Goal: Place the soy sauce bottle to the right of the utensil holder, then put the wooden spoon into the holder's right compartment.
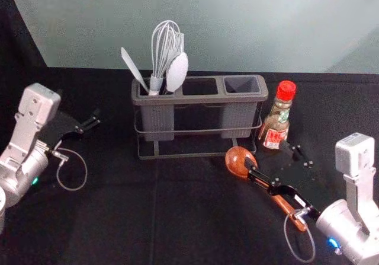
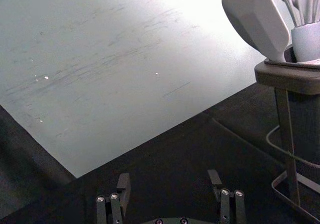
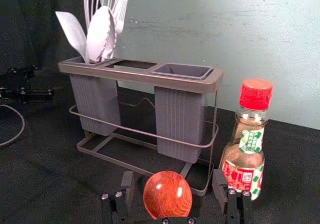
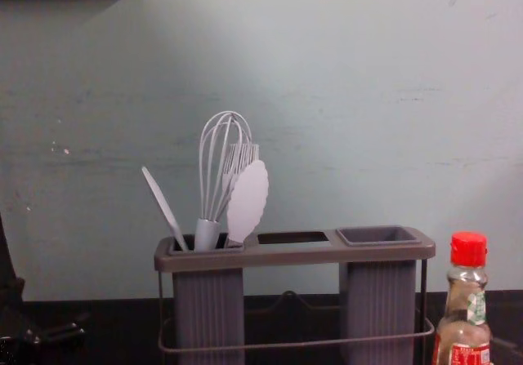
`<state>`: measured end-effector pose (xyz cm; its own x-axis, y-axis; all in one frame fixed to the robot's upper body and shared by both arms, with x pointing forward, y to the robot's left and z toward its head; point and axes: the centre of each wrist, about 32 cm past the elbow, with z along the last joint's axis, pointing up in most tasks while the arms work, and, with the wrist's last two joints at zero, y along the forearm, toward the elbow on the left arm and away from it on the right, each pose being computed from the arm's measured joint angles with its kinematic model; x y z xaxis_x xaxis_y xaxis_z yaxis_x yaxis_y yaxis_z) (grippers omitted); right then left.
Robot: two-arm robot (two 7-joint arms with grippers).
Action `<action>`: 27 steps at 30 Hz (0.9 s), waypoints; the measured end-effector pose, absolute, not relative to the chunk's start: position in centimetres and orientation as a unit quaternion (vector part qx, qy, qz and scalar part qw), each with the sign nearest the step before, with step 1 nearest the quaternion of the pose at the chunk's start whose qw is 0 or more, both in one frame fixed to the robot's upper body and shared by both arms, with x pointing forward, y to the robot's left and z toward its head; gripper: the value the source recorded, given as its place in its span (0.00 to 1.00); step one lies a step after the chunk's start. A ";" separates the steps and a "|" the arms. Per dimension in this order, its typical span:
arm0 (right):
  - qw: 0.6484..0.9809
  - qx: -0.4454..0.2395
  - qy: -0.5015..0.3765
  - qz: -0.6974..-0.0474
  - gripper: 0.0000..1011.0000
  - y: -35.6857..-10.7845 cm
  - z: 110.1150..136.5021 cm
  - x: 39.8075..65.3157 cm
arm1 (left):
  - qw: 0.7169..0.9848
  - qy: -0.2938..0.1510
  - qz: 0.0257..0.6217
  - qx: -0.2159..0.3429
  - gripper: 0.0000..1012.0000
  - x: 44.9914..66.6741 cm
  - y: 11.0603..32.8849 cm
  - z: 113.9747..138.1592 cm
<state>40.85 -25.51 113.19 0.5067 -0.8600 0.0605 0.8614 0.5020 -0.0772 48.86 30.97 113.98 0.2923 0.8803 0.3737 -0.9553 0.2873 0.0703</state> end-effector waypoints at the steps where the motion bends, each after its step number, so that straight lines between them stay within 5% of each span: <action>1: 0.867 -0.049 -0.007 -0.497 0.99 -25.5 113.2 40.9 | 0.791 -0.132 0.580 0.141 1.00 48.9 31.0 114.0; 19: 0.866 -0.048 -0.008 -0.497 0.99 -25.6 113.3 40.9 | 0.791 -0.132 0.580 0.142 1.00 48.9 31.0 114.0; 27: 0.854 -0.112 0.012 -0.508 0.99 -24.7 115.3 41.3 | 0.791 -0.132 0.580 0.141 1.00 48.9 31.0 114.0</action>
